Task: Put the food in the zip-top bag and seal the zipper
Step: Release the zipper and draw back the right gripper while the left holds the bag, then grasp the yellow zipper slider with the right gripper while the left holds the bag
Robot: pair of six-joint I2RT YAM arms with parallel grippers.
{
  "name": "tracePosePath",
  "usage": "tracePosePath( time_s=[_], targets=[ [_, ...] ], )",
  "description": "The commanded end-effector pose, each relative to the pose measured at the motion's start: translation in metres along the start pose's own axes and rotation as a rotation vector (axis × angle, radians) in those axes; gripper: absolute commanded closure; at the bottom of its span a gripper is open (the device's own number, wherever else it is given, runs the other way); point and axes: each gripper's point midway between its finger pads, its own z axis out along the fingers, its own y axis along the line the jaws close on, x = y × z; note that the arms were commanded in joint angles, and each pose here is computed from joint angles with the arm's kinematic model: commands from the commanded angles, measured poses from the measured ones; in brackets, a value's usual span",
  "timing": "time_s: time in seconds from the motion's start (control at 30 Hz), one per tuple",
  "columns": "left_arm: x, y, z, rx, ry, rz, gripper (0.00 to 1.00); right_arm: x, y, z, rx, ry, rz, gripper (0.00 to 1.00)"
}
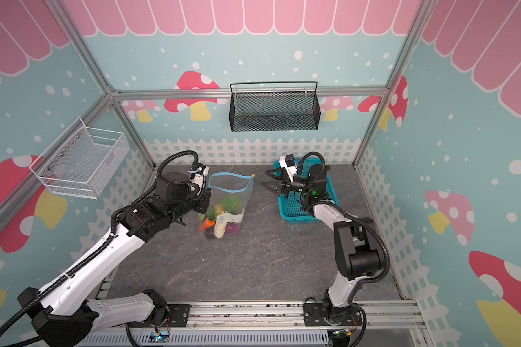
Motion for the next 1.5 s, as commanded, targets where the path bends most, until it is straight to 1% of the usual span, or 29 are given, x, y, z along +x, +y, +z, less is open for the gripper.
tracePosePath(
  time_s=[0.0,0.13,0.2,0.3,0.53,0.73,0.93,1.03,1.13,1.23,1.27,1.33,1.37,1.4,1.43,1.47],
  targets=[
    [-0.015,0.001,-0.009,0.025,-0.073,-0.001,1.00,-0.004,0.003,0.004,-0.073,-0.035,-0.009,0.38],
    [-0.015,0.005,-0.010,0.018,-0.077,-0.005,1.00,0.006,0.008,0.014,-0.116,-0.047,-0.037,0.35],
    [-0.016,0.008,-0.012,0.016,-0.082,-0.006,1.00,0.017,0.003,0.022,-0.125,-0.042,-0.032,0.32],
    [-0.017,0.011,-0.014,0.009,-0.091,-0.002,1.00,0.021,-0.002,0.029,-0.146,-0.045,-0.035,0.29],
    [-0.014,0.010,-0.022,0.030,-0.148,0.044,1.00,0.020,-0.013,0.043,-0.184,-0.076,-0.090,0.15],
    [-0.010,0.008,-0.024,0.042,-0.160,0.057,1.00,0.024,-0.018,0.064,-0.238,-0.087,-0.100,0.14],
    [-0.007,0.005,-0.024,0.059,-0.156,0.054,1.00,0.022,-0.014,0.080,-0.294,-0.090,-0.105,0.16],
    [-0.006,0.005,-0.024,0.062,-0.156,0.051,1.00,0.022,-0.019,0.083,-0.299,-0.088,-0.086,0.20],
    [-0.007,0.005,-0.025,0.062,-0.157,0.050,1.00,0.023,-0.020,0.083,-0.301,-0.088,-0.078,0.26],
    [-0.006,0.006,-0.026,0.059,-0.158,0.050,1.00,0.023,-0.018,0.083,-0.311,-0.083,-0.072,0.35],
    [-0.006,0.006,-0.026,0.058,-0.159,0.050,1.00,0.023,-0.017,0.082,-0.314,-0.080,-0.072,0.40],
    [-0.007,0.007,-0.026,0.055,-0.160,0.049,1.00,0.023,-0.014,0.081,-0.319,-0.080,-0.073,0.52],
    [-0.006,0.007,-0.026,0.055,-0.159,0.048,1.00,0.022,-0.012,0.079,-0.322,-0.080,-0.075,0.55],
    [-0.007,0.008,-0.027,0.053,-0.163,0.046,1.00,0.021,-0.010,0.079,-0.325,-0.081,-0.076,0.59],
    [-0.007,0.008,-0.027,0.053,-0.162,0.047,1.00,0.021,-0.010,0.078,-0.324,-0.081,-0.076,0.66],
    [-0.006,0.008,-0.027,0.052,-0.161,0.047,1.00,0.019,-0.009,0.077,-0.323,-0.082,-0.079,0.69]
  ],
)
